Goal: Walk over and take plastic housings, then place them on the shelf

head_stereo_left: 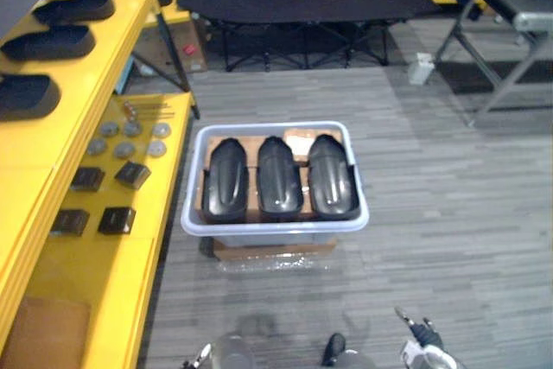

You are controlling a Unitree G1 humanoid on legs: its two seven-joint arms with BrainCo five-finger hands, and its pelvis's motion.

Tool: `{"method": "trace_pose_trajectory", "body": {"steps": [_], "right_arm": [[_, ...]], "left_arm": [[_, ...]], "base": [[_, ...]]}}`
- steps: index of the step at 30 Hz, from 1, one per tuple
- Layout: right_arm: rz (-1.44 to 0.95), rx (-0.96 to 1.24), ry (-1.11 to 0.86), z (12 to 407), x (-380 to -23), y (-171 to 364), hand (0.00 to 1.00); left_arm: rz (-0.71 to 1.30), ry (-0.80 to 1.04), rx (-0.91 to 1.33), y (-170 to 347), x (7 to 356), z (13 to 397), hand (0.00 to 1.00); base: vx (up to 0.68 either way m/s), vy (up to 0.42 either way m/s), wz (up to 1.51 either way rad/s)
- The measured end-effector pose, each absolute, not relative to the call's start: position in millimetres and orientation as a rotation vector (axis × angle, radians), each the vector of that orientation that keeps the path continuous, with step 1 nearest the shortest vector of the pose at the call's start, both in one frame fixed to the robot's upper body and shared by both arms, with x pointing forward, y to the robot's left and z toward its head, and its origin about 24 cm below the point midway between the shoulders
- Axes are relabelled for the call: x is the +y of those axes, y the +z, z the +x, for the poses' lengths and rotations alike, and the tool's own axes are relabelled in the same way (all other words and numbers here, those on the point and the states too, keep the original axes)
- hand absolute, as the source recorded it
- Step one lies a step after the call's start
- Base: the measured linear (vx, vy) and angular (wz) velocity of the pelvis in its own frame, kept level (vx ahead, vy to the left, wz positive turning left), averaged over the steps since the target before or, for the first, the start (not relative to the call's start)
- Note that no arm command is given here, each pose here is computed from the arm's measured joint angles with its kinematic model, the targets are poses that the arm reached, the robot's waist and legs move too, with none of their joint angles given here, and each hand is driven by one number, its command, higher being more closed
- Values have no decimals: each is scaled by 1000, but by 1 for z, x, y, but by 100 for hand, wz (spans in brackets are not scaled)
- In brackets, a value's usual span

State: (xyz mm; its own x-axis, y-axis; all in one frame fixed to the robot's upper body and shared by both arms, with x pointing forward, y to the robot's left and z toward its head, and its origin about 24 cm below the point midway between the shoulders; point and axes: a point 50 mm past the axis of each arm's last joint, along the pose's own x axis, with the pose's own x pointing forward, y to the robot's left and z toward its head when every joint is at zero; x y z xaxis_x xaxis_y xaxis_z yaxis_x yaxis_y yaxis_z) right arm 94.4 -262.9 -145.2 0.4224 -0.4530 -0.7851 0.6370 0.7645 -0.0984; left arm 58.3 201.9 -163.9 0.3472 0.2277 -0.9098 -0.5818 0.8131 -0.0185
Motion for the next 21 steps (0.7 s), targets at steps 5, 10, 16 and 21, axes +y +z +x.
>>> {"method": "trace_pose_trajectory", "body": {"steps": [5, 10, 16, 21], "right_arm": [[145, 888, -549, 89, -239, -148, 0], [46, 452, -346, 173, -206, -94, 0], [55, -97, -494, 229, -211, 4, 0], [3, -258, -775, 226, -269, 41, 0]], "left_arm": [[-258, 444, 1104, -161, 213, 64, 0], [-180, 380, 1081, -158, 217, 79, 0], [-145, 407, 1100, -158, 226, 63, 0], [-143, 441, 1108, -158, 231, 48, 0]], "base": [[15, 67, -7], [-65, 74, -14], [-85, 85, -3], [-1, -9, 45]]}}
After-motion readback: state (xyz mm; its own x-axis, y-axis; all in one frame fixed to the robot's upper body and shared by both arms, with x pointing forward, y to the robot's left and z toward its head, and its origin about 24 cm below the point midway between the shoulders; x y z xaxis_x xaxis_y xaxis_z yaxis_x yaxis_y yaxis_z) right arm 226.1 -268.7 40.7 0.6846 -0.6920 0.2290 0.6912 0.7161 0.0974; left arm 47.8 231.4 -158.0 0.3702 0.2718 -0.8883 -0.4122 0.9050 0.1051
